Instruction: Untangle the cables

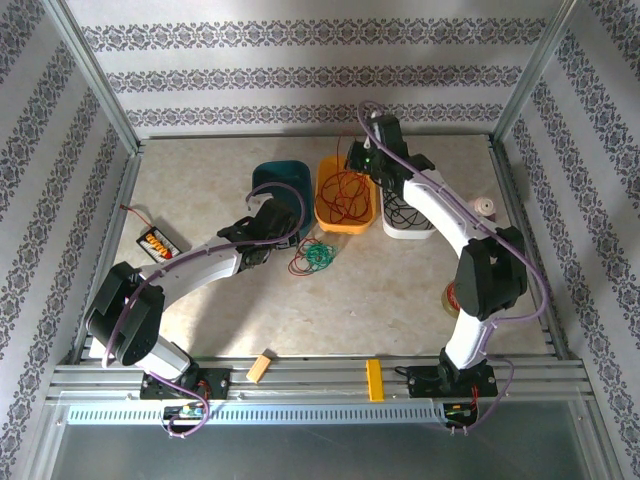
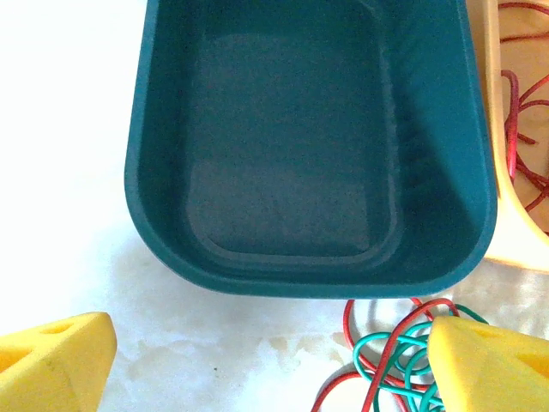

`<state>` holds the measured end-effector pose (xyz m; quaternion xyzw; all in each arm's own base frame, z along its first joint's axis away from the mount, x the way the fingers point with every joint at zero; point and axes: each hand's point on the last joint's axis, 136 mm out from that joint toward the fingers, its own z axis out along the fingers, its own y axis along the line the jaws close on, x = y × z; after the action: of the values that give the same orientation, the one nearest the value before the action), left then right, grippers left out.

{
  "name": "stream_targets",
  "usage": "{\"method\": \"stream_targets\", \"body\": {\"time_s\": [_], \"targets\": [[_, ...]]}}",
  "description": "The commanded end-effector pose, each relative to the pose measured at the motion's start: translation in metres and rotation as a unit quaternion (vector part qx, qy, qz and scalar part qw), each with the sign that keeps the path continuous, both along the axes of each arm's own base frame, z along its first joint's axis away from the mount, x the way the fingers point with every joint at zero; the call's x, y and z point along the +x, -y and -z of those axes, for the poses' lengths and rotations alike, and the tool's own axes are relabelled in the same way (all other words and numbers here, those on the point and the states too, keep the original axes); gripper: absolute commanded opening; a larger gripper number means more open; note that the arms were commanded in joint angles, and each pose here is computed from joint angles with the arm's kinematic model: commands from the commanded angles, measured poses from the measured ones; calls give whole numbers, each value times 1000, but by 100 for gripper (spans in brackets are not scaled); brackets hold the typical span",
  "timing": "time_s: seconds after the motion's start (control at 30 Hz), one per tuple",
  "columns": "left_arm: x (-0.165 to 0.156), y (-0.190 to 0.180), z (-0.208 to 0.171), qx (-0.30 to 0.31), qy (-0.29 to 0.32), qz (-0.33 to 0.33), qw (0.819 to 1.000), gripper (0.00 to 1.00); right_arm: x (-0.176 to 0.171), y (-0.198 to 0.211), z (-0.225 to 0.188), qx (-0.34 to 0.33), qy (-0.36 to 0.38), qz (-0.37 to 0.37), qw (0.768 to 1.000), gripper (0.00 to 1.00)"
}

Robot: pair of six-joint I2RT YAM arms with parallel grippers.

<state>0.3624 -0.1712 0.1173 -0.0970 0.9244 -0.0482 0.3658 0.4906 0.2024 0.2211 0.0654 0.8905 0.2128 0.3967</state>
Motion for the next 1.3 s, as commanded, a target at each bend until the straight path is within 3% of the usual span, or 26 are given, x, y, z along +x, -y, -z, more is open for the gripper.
{"method": "stream_targets", "body": {"time_s": [0.0, 0.47, 0.97, 1.27], "targets": [[-6, -5, -1, 12, -2, -2, 1000, 94, -3, 13, 33, -40, -29, 15, 999, 0], [-6, -6, -2, 13, -3, -3, 1000, 94, 5, 17, 140, -168, -151, 5, 974, 0], [-3, -3, -3, 13, -4, 0, 1000, 94, 16, -3, 166, -224, -176, -31, 958, 0], [-3, -4, -6, 17, 0, 3, 1000, 95, 6, 7, 93, -201, -116, -15, 973, 44]]}}
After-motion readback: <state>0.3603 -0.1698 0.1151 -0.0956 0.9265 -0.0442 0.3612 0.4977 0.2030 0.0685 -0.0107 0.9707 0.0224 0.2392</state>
